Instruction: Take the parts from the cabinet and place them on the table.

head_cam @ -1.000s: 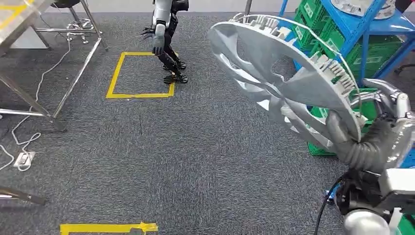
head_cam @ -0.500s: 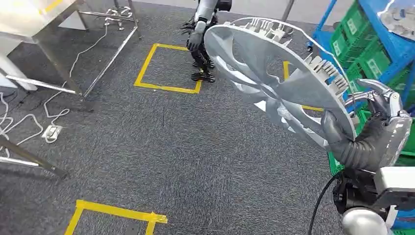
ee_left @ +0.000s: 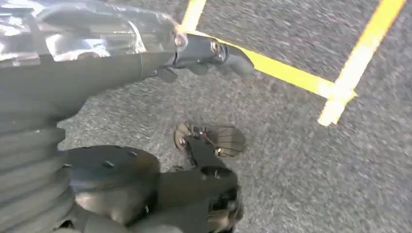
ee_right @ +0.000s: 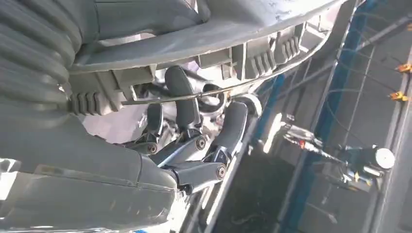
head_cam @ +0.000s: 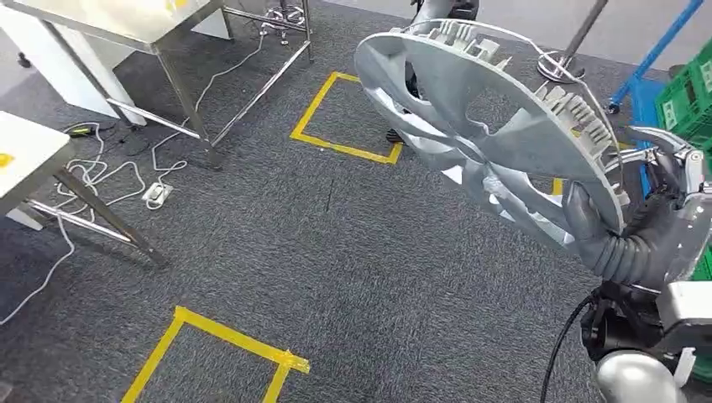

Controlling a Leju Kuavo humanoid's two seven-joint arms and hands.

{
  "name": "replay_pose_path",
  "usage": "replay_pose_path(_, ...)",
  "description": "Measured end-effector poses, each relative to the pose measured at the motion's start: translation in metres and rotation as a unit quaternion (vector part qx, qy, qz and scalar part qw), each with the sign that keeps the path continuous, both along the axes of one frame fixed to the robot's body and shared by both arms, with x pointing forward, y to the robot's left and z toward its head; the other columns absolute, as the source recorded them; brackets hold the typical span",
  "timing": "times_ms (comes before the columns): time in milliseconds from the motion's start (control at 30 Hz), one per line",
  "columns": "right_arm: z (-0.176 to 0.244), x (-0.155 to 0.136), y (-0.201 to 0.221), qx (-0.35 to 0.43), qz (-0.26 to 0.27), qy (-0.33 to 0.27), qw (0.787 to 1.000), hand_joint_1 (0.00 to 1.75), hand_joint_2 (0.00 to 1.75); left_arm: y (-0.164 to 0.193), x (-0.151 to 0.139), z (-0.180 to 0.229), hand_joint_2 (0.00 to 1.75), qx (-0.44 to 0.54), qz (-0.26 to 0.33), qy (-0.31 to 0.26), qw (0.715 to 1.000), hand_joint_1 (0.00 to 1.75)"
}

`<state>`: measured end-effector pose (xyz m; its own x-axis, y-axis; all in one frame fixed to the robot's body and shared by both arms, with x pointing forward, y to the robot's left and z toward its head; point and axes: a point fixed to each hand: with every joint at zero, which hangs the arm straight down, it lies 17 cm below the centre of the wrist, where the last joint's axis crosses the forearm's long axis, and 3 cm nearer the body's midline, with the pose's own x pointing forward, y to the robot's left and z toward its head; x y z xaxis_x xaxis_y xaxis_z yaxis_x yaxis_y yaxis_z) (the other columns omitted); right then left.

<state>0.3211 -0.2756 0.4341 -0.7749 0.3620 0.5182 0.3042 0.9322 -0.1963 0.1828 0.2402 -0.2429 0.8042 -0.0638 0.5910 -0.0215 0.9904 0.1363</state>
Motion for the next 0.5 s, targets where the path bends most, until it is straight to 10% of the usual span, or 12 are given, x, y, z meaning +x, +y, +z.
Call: replay_pose_path(500, -0.012, -0.001, -0.005, 0.004, -0.003, 0.014, 1.000, 1.75, 1.75, 0.027, 0.004, 0.002, 1.75, 0.030, 0.048, -0.011, 0.998, 0.00)
